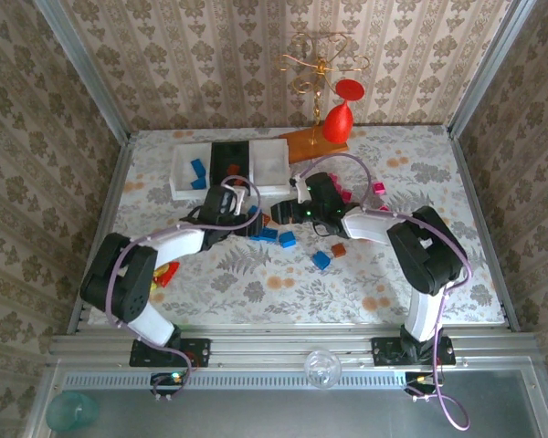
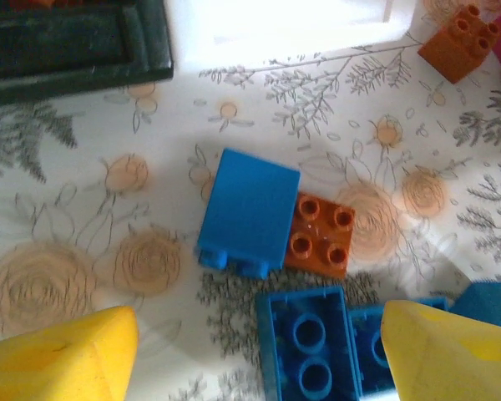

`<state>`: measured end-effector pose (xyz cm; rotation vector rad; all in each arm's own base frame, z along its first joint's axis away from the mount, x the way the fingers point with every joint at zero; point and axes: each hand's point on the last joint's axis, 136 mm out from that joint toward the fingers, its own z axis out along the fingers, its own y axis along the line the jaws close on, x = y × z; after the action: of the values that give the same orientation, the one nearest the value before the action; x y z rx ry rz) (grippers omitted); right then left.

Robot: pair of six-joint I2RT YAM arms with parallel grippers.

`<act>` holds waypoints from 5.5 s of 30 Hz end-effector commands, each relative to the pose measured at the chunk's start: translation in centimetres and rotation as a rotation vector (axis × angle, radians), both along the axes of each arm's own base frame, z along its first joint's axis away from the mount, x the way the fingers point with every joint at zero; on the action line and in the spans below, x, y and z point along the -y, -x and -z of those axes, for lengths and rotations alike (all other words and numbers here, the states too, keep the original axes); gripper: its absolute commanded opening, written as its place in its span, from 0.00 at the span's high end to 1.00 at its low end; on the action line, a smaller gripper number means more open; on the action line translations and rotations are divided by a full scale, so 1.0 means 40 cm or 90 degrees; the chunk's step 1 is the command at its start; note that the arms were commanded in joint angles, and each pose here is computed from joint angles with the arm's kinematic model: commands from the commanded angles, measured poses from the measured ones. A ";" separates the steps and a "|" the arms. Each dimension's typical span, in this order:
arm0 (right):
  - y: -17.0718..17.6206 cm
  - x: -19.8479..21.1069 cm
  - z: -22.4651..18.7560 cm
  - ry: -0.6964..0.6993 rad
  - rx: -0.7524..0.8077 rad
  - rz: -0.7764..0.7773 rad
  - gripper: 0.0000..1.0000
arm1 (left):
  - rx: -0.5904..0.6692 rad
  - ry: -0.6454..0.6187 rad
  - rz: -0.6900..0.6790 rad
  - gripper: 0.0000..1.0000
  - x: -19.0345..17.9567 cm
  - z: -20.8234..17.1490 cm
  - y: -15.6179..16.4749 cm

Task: Sort the legos into containers by color
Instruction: Pick up the lego from the center of the table, then place the lego in the container, then pick up the lego from the center of the table, then place the lego in the container.

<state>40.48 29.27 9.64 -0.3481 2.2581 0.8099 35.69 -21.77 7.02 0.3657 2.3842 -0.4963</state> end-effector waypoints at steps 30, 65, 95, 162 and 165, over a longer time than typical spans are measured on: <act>0.029 0.037 0.014 -0.009 -0.017 0.033 0.22 | -0.063 0.033 -0.044 0.56 -0.043 0.099 -0.129; 0.199 -0.111 -0.122 0.060 0.189 -0.122 0.00 | 0.093 -0.073 -0.309 0.60 -0.453 -0.161 -0.453; 0.210 0.250 -0.110 0.078 0.057 0.135 0.00 | 0.052 -0.016 0.032 0.23 0.070 -0.080 -0.036; 0.273 0.152 -0.161 0.063 0.146 0.006 0.00 | 0.064 -0.022 -0.131 0.49 -0.087 -0.157 -0.528; 0.271 0.151 -0.159 0.063 0.145 0.008 0.00 | 0.079 -0.007 -0.130 0.42 -0.085 -0.193 -0.513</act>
<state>29.42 23.34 15.28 -0.4503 2.1175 0.6371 56.84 -18.20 12.05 0.1436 2.3016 -0.3172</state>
